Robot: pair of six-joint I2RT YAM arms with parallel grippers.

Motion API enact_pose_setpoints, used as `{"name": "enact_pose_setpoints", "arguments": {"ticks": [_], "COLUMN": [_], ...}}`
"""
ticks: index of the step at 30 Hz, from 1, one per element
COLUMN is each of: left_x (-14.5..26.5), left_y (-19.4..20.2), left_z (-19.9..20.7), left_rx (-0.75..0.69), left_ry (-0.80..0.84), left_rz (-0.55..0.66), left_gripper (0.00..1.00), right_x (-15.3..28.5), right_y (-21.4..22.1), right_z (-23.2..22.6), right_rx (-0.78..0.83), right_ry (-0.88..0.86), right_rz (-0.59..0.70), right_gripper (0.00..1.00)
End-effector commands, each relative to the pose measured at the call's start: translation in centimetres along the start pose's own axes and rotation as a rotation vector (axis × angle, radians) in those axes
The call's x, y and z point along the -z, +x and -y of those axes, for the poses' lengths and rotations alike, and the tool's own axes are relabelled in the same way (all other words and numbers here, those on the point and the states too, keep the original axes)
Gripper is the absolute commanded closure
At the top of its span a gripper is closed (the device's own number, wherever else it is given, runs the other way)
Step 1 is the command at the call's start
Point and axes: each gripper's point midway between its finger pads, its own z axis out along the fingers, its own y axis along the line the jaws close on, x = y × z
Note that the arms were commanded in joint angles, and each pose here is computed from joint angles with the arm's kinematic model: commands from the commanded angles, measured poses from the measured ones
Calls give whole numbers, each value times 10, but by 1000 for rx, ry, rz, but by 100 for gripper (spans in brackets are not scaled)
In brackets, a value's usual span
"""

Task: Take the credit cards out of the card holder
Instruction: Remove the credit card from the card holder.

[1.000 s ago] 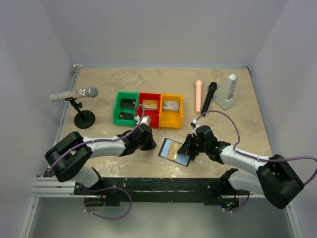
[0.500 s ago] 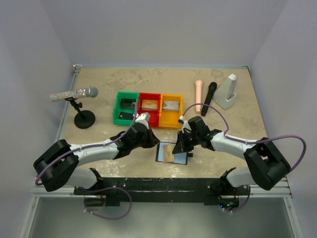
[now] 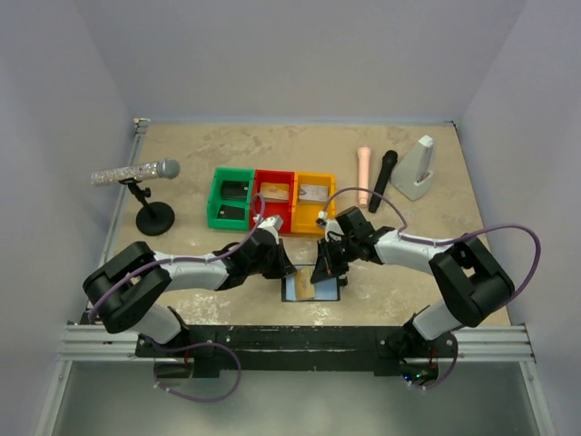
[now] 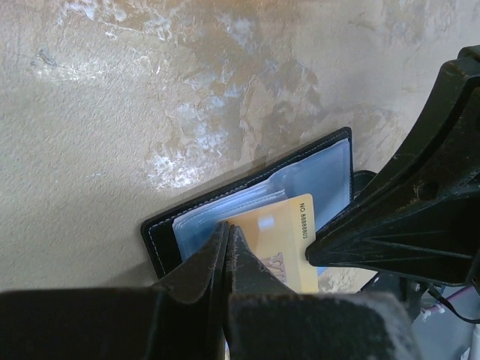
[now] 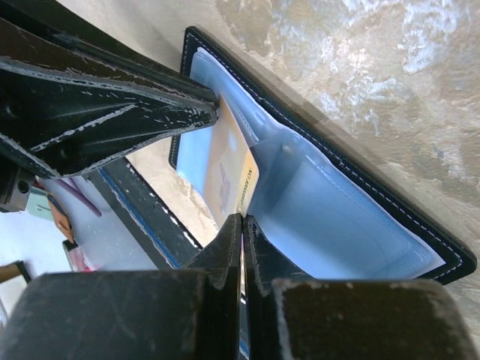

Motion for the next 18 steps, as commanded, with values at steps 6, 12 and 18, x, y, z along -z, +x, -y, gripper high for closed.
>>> {"name": "enact_pose_setpoints", "arguments": {"ticks": [6, 12, 18], "left_x": [-6, -5, -3], "left_y": [-3, 0, 0], "left_z": [-12, -34, -41], "left_rx": [16, 38, 41], "left_ry": [-58, -150, -179], "left_rz": [15, 32, 42], "left_gripper": [100, 100, 100], "right_x": [-2, -4, 0], "right_y": [0, 3, 5], "right_z": [0, 4, 8], "right_rx": [-12, -45, -66], "right_ry": [9, 22, 47], "right_rz": [-16, -22, -14], "right_gripper": [100, 100, 100]}}
